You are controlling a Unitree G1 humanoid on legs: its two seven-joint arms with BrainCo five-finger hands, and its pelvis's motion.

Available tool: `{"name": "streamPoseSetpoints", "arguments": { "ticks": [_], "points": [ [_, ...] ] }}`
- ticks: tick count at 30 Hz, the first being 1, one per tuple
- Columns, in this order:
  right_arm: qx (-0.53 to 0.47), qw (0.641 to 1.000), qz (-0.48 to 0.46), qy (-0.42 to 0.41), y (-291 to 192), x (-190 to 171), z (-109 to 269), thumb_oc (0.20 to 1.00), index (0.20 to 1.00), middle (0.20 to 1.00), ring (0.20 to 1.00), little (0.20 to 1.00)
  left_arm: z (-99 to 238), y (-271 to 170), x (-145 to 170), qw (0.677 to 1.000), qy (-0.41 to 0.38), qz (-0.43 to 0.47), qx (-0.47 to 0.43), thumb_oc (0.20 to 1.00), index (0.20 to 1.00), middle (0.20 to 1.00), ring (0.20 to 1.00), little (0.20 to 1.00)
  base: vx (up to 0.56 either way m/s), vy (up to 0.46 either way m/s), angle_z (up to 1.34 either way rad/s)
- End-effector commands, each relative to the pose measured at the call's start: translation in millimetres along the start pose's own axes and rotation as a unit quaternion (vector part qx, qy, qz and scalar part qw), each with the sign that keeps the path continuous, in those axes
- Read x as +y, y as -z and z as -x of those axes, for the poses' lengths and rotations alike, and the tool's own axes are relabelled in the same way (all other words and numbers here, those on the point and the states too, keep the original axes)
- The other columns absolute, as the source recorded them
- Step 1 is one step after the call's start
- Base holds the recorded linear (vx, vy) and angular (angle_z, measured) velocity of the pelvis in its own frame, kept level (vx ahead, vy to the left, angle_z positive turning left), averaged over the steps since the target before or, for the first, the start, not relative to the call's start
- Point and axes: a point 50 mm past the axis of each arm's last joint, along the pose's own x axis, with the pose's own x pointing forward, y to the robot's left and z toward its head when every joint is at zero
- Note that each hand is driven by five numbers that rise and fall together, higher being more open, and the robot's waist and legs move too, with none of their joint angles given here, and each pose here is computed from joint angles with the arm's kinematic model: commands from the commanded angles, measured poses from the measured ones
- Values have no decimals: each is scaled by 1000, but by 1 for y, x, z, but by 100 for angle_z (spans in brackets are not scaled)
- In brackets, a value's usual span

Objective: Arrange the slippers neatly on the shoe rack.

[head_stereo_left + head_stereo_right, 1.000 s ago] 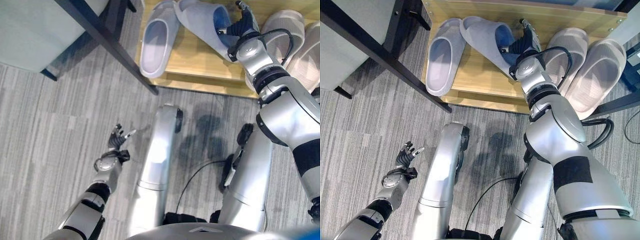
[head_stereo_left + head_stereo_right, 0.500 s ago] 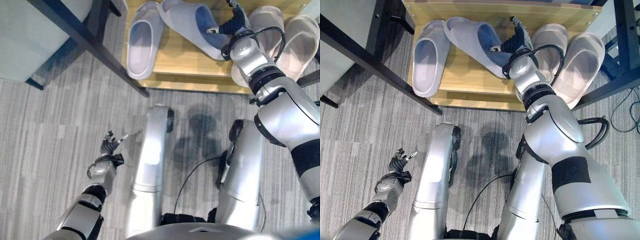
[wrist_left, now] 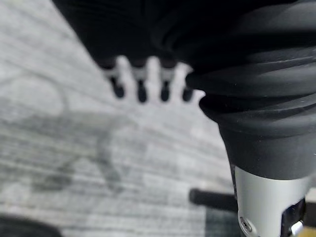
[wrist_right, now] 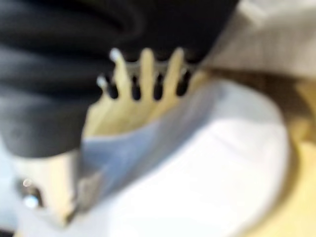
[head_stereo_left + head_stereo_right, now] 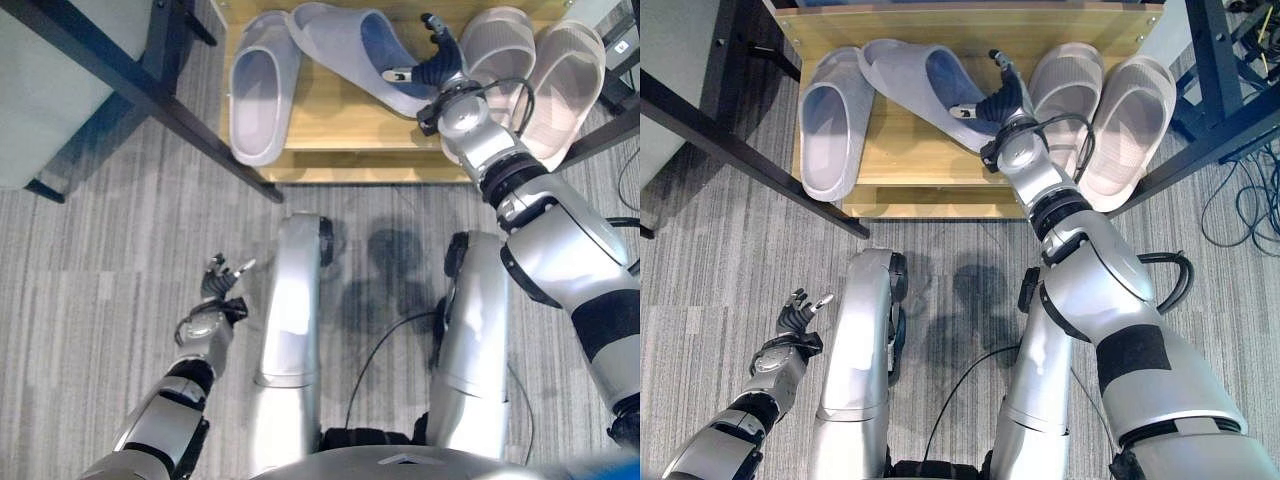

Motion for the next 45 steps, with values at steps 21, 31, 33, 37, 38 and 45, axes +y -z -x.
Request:
{"name": "streamPoseSetpoints", "arguments": {
  "ticks": [21,31,33,37,38,45],
  "points": [
    [-275,953,106,-71,-39,13,62,1000,1000,1000,1000,1000,16,4,13,999,-14,15,-39,1000,1000,1000,1000,1000,-6,-9,-2],
    [-250,960,98,-77,-26,19,63,1000,1000,1000,1000,1000,16,3,4,999,-2,7,-42,1000,1000,1000,1000,1000,-2,-4,-1],
    [-254,959,98,-78,-29,21,62,1000,1000,1000,1000,1000,15,2,4,999,-3,6,-43,1000,1000,1000,1000,1000,0,0,0],
    [-262,957,96,-84,-34,24,62,1000,1000,1000,1000,1000,16,4,6,999,-5,4,-40,1000,1000,1000,1000,1000,0,0,0],
    [-265,956,96,-87,-36,25,62,1000,1000,1000,1000,1000,16,4,6,999,-5,4,-41,1000,1000,1000,1000,1000,0,0,0],
    [-293,945,93,-116,-52,39,67,1000,1000,1000,1000,1000,18,4,10,999,-8,8,-42,1000,1000,1000,1000,1000,0,0,0]
  ]
}}
